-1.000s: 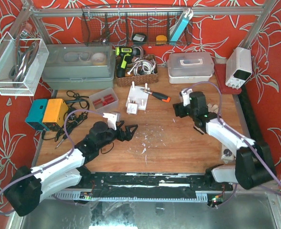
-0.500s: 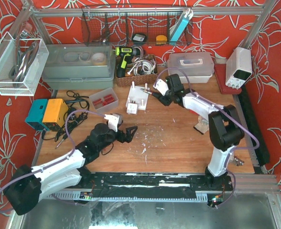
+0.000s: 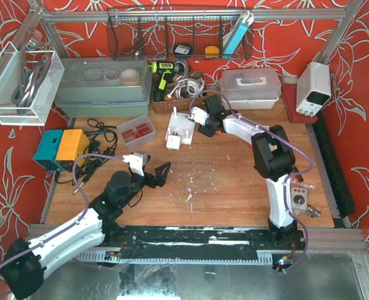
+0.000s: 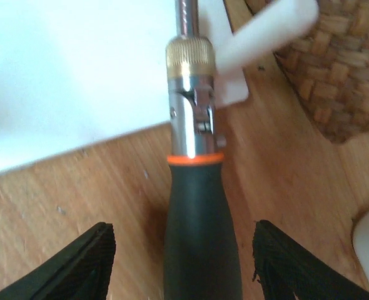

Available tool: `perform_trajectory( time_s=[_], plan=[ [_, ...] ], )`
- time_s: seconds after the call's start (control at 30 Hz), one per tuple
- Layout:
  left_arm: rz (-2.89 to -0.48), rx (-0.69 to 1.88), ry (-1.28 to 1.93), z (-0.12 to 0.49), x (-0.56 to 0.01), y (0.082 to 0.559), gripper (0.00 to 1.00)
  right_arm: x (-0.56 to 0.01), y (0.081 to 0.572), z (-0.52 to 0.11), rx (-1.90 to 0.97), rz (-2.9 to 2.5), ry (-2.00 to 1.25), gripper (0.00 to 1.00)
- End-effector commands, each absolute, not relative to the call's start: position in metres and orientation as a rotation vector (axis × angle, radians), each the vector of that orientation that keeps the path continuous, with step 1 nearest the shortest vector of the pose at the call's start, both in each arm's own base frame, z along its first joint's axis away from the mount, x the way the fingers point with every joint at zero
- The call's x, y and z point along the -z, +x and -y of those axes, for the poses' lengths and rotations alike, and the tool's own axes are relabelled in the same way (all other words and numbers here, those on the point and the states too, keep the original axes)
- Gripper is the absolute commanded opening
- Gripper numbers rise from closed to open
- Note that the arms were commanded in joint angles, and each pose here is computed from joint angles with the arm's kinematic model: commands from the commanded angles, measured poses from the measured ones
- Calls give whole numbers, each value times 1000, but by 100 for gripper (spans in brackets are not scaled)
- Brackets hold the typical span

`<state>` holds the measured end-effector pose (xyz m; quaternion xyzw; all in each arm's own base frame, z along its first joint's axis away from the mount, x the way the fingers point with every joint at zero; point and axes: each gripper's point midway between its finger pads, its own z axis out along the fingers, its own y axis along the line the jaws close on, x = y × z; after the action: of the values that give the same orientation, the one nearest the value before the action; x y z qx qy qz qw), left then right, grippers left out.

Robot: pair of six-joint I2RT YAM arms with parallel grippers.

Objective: Install the large spring

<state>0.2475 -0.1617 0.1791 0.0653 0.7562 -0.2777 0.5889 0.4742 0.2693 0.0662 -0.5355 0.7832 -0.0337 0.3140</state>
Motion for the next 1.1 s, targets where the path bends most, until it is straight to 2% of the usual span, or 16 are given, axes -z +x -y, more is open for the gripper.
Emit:
perform_trajectory(
  time_s=[0.0, 0.37, 0.5, 0.67, 1.07],
  plan=[
    [-1737, 633, 140, 160, -186, 250, 100, -58, 479, -284, 146, -2031, -1507, 63],
    [-1728, 650, 150, 163, -188, 249, 100, -41, 500, -288, 251, -1997, -1544, 59],
    [-1723, 650, 147, 161, -188, 248, 100, -32, 502, -289, 258, -1996, -1557, 55],
    [-1726, 651, 150, 162, -187, 248, 100, -31, 499, -293, 236, -1963, -1585, 43],
    [-1730, 635, 148, 161, -186, 250, 100, -72, 500, -301, 278, -1870, -1558, 5]
  ],
)
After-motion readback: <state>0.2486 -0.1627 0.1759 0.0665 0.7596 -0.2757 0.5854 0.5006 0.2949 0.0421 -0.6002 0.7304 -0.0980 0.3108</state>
